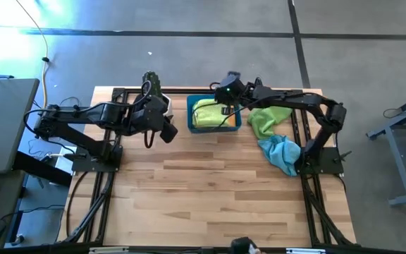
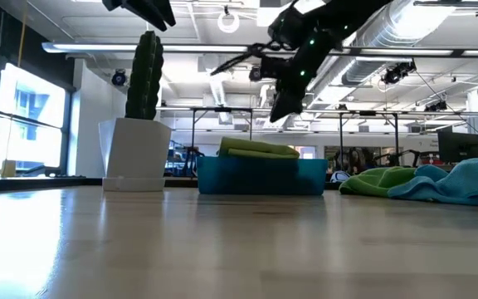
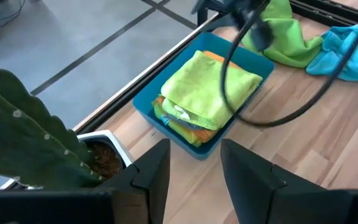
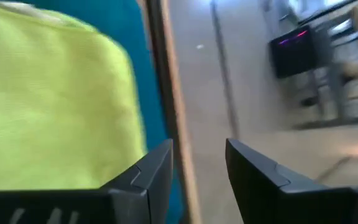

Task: Fold microfiber towels
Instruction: Fold the blue microfiber towel

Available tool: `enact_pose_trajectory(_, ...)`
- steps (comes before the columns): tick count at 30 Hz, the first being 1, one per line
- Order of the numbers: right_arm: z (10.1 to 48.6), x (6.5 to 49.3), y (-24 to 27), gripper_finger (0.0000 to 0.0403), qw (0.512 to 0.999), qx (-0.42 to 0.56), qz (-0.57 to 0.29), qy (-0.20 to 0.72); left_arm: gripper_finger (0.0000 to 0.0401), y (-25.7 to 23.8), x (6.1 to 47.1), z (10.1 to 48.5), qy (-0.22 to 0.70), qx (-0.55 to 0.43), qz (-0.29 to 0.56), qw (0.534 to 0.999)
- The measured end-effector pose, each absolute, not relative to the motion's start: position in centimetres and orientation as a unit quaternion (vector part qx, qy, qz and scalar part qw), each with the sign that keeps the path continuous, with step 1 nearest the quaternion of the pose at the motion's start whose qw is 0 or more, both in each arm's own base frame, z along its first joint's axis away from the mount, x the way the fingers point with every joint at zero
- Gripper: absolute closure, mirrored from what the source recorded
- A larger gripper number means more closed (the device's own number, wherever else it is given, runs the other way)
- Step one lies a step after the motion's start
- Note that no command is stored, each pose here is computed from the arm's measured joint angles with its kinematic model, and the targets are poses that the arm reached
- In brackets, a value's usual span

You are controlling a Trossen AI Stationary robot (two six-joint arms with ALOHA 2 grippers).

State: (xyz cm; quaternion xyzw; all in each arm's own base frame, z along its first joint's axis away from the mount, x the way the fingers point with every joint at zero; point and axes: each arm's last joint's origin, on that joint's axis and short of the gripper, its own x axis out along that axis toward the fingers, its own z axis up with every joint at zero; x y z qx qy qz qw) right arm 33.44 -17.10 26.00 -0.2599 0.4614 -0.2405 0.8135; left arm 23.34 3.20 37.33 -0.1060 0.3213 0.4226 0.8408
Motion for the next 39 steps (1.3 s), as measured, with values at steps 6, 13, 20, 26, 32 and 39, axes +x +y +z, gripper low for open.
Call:
enact_pose_trajectory(6,27.8,30.5,-15.9,0.0269,0.838,-0.130,-0.231,0.477,0.0268,3.2,23.3,37.3,0.321,-0.106,0.423,0.841)
enact_pose_trajectory(13,27.1,26.5,-13.2,0.0270,0.766,0.147,-0.227,0.583,0.0268,3.2,23.3,37.3,0.322,-0.106,0.421,0.841)
enact_pose_trajectory(20,22.8,22.1,-9.1,0.0270,0.554,0.246,-0.272,0.747,0.0268,3.2,23.3,37.3,0.322,-0.106,0.421,0.841)
enact_pose_trajectory(26,18.1,19.1,-5.7,0.0270,0.502,0.251,-0.206,0.802,0.0268,3.1,23.4,37.3,0.334,-0.104,0.402,0.846)
enact_pose_trajectory(32,15.2,16.8,-4.0,0.0270,0.524,0.269,-0.214,0.780,0.0268,3.1,23.5,37.3,0.328,-0.109,0.404,0.847)
enact_pose_trajectory(39,13.8,17.3,-3.2,0.0270,0.647,0.248,-0.156,0.704,0.0268,3.2,24.4,38.2,0.263,-0.131,0.403,0.867)
